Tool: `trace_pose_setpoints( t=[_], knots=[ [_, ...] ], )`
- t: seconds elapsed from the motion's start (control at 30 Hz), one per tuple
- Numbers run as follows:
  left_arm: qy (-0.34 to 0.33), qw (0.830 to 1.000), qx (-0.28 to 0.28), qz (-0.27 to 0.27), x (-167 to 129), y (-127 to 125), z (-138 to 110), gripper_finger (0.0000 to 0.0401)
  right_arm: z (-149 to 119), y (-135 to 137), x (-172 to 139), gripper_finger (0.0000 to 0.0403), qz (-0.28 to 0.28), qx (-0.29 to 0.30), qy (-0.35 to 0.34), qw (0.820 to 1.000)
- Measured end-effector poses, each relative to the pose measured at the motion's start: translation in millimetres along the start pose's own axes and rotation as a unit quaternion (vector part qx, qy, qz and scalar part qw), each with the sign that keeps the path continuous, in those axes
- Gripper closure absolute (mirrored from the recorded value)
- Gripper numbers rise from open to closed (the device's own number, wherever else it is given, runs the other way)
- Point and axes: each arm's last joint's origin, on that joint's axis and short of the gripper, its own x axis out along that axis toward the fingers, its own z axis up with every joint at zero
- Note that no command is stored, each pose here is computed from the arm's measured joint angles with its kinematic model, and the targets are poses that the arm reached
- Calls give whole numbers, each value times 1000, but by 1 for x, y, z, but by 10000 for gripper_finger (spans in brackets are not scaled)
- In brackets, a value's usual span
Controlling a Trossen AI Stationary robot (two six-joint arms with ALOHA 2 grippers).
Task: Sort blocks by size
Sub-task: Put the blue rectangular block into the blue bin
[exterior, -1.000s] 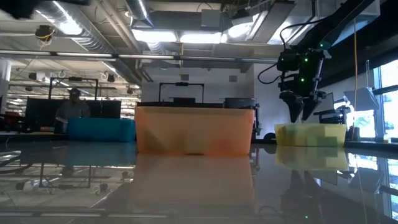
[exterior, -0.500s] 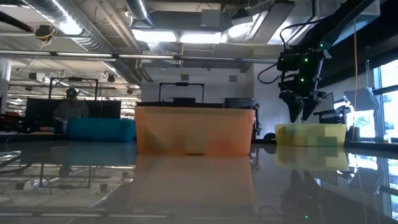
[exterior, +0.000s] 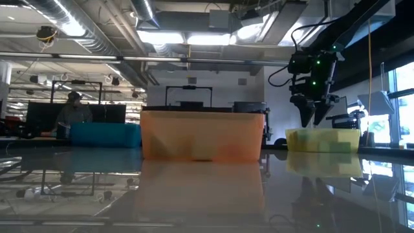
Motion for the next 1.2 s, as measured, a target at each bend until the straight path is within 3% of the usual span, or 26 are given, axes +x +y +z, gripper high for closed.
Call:
trace_pose_setpoints(
  t=[0.3, 0.63, 0.73, 1.0, 1.2],
  knots=[
    [3, 1000, -5, 28, 15, 2, 2, 160, 0, 0, 0, 100, 0, 0, 0, 1000],
    [3, 999, 17, 32, 14, 2, 6, 276, 1, 0, 0, 100, 0, 1, -4, 1000],
    [12, 999, 35, 31, 11, 1, 11, 288, 1, 0, 0, 100, 0, -3, -4, 1000],
    [-6, 995, 98, -28, -25, -4, 29, 279, 1, 0, 0, 100, 0, -12, -4, 1000],
    [-44, 992, 115, -31, -68, 11, 49, 288, 1, 0, 0, 100, 0, -12, -6, 1000]
  ],
)
